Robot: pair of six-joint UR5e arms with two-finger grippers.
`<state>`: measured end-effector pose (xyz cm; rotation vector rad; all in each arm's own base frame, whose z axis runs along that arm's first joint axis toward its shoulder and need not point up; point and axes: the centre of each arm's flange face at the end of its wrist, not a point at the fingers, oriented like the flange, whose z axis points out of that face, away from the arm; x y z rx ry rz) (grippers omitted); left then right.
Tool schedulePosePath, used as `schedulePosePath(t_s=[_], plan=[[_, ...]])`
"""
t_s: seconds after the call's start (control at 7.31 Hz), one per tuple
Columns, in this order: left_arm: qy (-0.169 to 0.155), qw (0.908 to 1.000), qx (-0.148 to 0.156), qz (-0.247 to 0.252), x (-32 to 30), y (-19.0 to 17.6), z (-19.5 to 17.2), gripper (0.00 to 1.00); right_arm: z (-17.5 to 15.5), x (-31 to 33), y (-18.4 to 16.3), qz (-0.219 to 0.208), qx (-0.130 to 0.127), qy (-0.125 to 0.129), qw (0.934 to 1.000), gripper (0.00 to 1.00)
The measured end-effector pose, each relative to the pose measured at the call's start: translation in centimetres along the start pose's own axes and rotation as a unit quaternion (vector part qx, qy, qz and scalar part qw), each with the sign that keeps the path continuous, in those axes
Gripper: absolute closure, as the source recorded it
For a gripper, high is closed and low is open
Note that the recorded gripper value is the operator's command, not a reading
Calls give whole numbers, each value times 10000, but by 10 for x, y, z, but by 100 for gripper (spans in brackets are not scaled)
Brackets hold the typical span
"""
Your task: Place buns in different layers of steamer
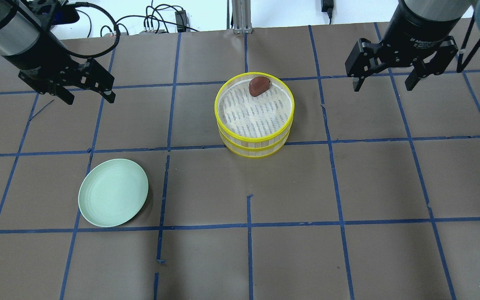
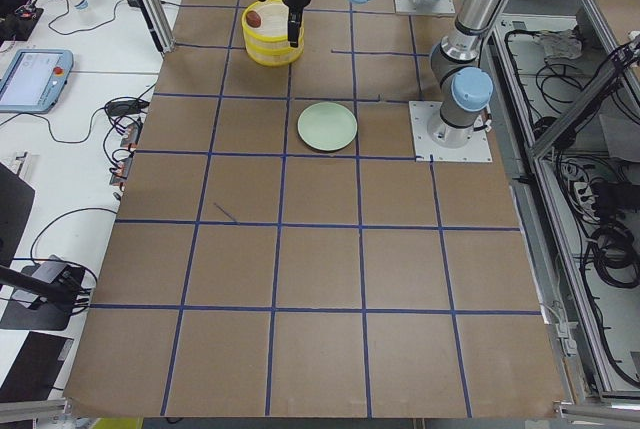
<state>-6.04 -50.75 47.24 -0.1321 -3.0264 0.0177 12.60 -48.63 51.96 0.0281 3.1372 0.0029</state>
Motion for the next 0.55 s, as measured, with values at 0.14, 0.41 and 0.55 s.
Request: schedulePosePath(t_s=[0.14,0.41,0.55], plan=[[-76,9999,-82,-40,9,2,5,0,0,0,0,-62,-6,-12,10000,0],[-764,9967,-282,-57,51,9,19,0,0,3,-1,-77,-9,-34,10000,0],[-975,9948,-309,18,66,11,24,0,1,2,-1,-77,-12,-52,10000,0]])
